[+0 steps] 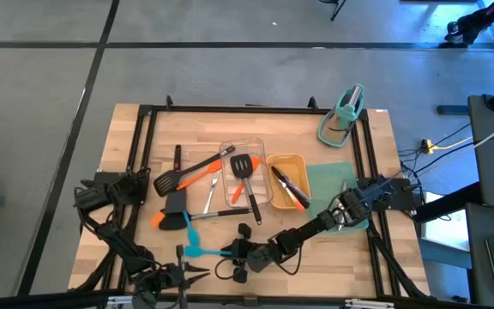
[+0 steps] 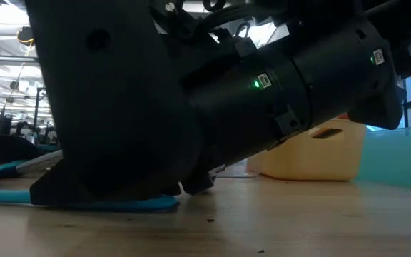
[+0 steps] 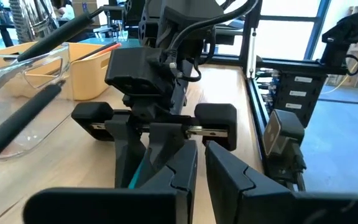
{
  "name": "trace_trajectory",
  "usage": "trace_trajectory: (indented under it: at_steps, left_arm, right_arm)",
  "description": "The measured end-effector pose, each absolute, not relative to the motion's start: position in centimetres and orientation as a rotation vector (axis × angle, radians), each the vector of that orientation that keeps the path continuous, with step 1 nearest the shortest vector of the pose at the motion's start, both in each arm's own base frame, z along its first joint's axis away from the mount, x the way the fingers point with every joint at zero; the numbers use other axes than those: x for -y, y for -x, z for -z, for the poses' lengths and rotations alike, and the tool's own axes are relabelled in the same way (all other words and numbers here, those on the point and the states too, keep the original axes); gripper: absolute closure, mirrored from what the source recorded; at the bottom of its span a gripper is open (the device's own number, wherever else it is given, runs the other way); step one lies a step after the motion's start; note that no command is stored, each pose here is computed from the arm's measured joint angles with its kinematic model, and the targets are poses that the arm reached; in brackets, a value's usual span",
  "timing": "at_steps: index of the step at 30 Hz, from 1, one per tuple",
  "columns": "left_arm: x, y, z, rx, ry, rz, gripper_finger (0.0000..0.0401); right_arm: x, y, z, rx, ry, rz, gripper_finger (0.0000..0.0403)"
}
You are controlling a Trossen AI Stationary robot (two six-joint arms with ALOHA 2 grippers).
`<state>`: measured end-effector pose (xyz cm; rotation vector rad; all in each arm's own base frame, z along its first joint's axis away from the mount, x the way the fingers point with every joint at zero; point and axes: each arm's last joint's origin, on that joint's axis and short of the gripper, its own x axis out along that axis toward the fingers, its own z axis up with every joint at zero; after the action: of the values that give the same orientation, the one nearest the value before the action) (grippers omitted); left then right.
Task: Pick & Place Kitchen Items
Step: Put the blue spatula into the transparent bin
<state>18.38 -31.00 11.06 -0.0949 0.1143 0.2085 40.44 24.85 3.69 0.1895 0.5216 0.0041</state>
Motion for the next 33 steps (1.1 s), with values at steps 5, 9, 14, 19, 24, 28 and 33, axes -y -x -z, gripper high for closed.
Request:
trace_trajectory:
  at_steps: [5,9,14,19,24,28,33]
  left_arm:
    - [31.1,-18.2,-11.0,-0.114,0.088,-0.204,0.0377]
    - [31.1,-18.2,-11.1,-0.113,0.064,-0.211,0.0379]
    - [30.8,-18.3,-10.8,-0.121,-0.006,-0.231,0.0368]
    - [29.2,-20.1,-9.5,-0.244,-0.071,-0.199,0.0328]
    - [27.3,-22.6,-8.9,-0.351,-0.075,-0.181,0.0274]
    - [27.4,-23.1,-9.6,-0.353,-0.097,-0.166,0.0247]
    - [27.2,-22.8,-9.6,-0.405,-0.085,-0.139,0.0235]
  right_arm:
    - [-25.1,-40.3,-3.7,-0.522,-0.189,-0.007,0.0339]
    - [-25.1,-40.0,-4.6,-0.574,-0.164,-0.006,0.0340]
    - [-25.2,-39.5,-5.4,-0.615,-0.123,0.000,0.0341]
    - [-25.4,-39.3,-5.5,-0.619,-0.101,-0.004,0.0341]
    - [-25.5,-39.2,-5.6,-0.614,-0.108,-0.013,0.0341]
    - [-25.8,-38.9,-6.4,-0.626,-0.102,-0.035,0.0342]
    - [-26.6,-38.2,-6.8,-0.622,-0.060,-0.039,0.0342]
